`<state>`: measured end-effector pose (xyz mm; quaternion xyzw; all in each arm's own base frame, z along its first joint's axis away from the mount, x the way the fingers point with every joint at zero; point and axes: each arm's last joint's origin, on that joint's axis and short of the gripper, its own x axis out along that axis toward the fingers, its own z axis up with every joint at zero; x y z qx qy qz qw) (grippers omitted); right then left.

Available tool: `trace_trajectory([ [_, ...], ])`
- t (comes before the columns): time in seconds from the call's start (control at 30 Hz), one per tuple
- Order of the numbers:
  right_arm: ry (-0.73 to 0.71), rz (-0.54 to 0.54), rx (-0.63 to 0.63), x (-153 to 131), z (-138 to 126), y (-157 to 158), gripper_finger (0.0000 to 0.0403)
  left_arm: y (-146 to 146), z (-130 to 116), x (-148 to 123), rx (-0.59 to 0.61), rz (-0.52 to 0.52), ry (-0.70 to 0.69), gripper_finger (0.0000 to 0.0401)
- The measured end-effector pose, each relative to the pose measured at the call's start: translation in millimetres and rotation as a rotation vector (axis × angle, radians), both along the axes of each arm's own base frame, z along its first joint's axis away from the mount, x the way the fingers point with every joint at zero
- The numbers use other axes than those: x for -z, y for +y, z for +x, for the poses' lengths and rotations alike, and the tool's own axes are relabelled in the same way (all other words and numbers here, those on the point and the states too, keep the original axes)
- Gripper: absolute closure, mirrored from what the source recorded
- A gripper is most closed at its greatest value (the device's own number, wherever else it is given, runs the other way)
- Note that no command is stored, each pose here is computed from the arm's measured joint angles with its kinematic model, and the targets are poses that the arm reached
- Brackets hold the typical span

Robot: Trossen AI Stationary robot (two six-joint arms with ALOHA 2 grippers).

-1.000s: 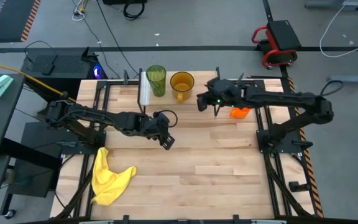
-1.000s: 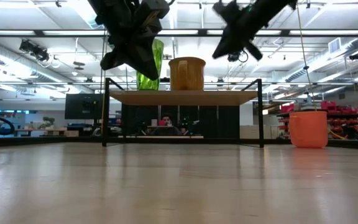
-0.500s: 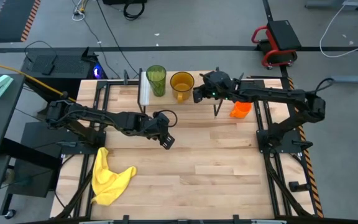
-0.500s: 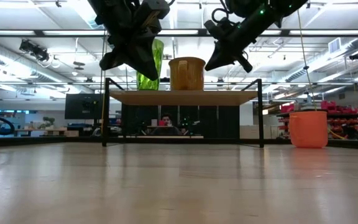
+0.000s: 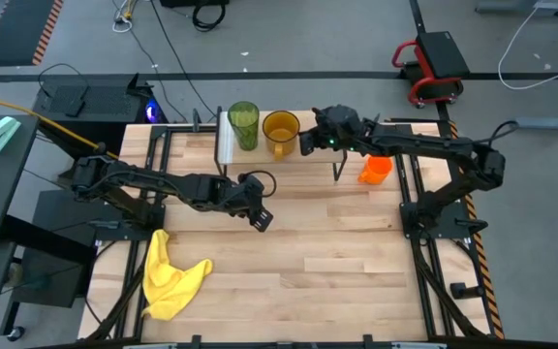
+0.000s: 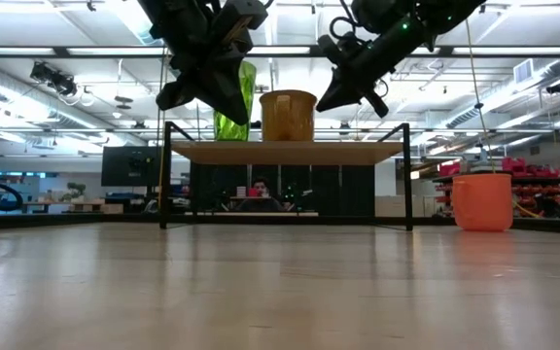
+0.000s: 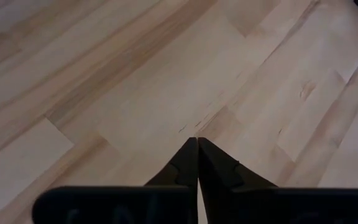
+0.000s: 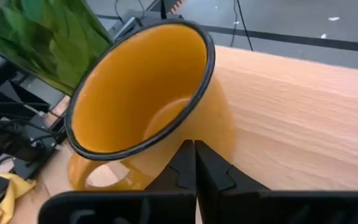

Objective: Stack small to large cups/mugs on shelf
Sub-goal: Put the yellow mug on the shelf, then put the orange mug on the shelf

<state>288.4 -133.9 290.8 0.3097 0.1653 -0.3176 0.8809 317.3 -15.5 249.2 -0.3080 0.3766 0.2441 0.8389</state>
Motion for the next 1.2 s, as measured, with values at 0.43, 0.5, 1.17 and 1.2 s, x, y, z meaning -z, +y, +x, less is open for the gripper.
trace_trajectory([
  [0.43,0.021,-0.007,0.004,-20.3,-13.1,1.7,0.0403,-2.6,-0.4,0.2,0.012,0.003,0.004,0.0381],
  [0.5,0.038,-0.007,-0.004,-32.3,-18.6,5.7,0.0402,-4.5,-0.5,0.2,0.02,0.004,0.005,0.0385],
  [1.17,-0.103,0.119,-0.198,-139.3,-116.7,104.3,0.0377,-6.5,-0.5,0.1,0.106,0.065,0.02,0.0373],
  [1.2,-0.119,0.139,-0.205,-141.0,-121.1,108.1,0.0377,-6.5,-0.4,0.0,0.116,0.073,0.021,0.0375],
])
